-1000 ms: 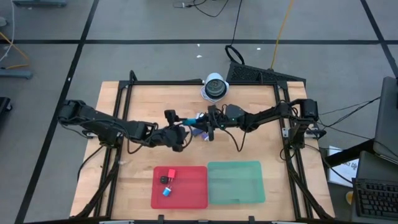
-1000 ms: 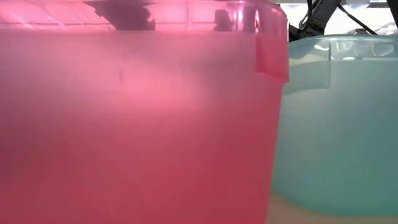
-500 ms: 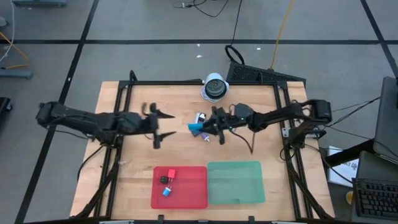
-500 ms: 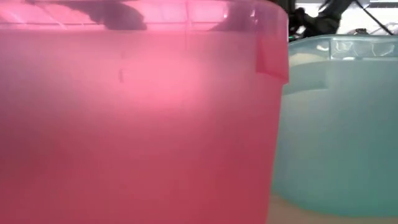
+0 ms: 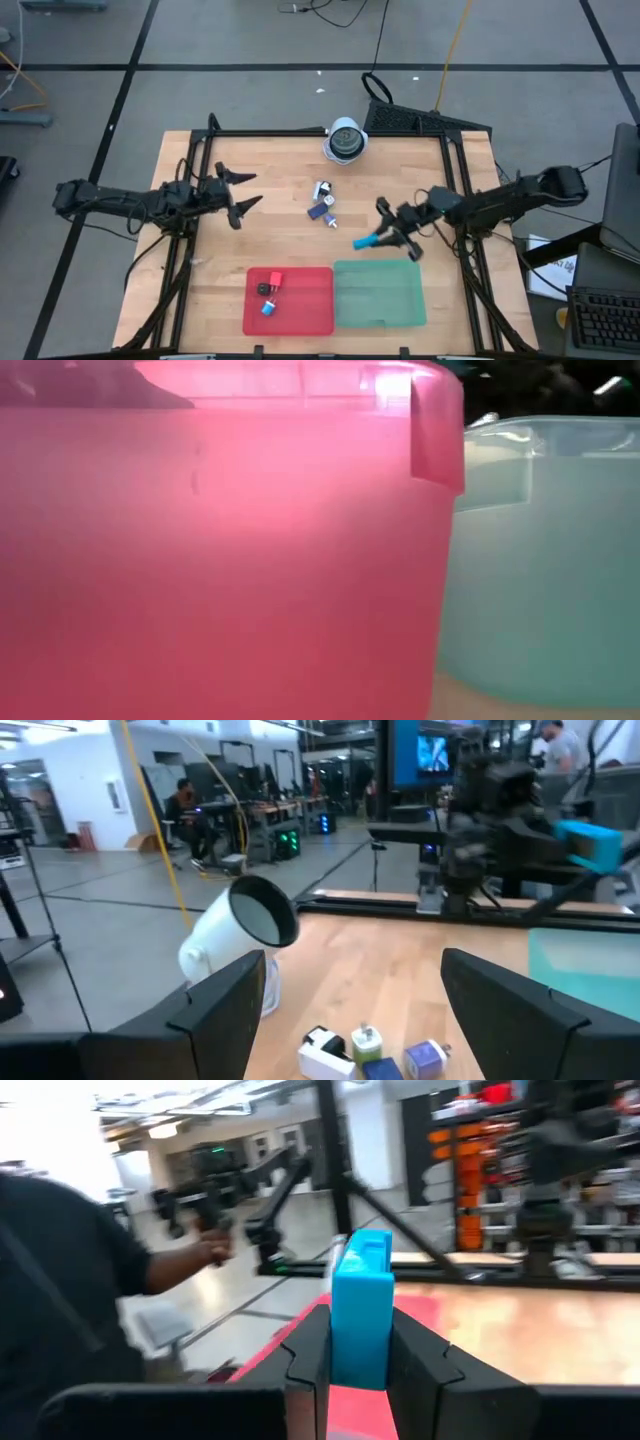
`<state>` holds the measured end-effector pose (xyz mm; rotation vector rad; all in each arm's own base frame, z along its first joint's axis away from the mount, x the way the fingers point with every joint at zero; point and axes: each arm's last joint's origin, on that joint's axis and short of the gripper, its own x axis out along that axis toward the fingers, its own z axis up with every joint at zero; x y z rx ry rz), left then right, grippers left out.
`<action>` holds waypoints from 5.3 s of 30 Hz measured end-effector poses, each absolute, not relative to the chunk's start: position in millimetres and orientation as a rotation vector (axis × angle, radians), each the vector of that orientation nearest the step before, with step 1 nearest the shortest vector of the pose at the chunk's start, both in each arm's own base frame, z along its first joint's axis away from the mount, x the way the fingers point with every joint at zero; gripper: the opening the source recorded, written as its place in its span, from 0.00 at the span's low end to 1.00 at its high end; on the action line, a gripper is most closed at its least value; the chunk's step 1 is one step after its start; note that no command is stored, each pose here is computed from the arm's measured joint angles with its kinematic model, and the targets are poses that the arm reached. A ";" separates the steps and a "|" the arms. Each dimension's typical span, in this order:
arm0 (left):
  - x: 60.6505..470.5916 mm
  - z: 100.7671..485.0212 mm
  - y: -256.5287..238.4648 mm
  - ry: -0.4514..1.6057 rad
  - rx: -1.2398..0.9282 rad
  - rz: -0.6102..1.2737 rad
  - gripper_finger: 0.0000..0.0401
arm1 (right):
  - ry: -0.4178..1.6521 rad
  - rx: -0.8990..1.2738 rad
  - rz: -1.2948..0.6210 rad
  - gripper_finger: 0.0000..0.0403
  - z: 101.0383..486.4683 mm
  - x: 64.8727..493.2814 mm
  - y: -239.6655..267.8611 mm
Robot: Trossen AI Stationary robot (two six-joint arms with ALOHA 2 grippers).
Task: Pick & Place Office items
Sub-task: Put the blue digital clock into the blue bin, then put the white digital clock into the blue bin
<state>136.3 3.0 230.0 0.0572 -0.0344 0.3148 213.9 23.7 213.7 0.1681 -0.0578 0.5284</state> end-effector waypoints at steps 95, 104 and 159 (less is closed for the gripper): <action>162.9 203.3 6.0 0.095 -0.402 0.382 0.74 | -0.165 0.058 -0.070 0.39 228.0 165.8 9.4; 221.2 193.6 19.3 0.354 -0.422 0.533 0.74 | -0.092 0.040 -0.087 0.57 221.5 165.7 7.2; 339.3 124.3 56.1 0.723 -0.349 0.771 0.74 | -0.059 0.039 -0.088 0.53 218.3 165.9 7.2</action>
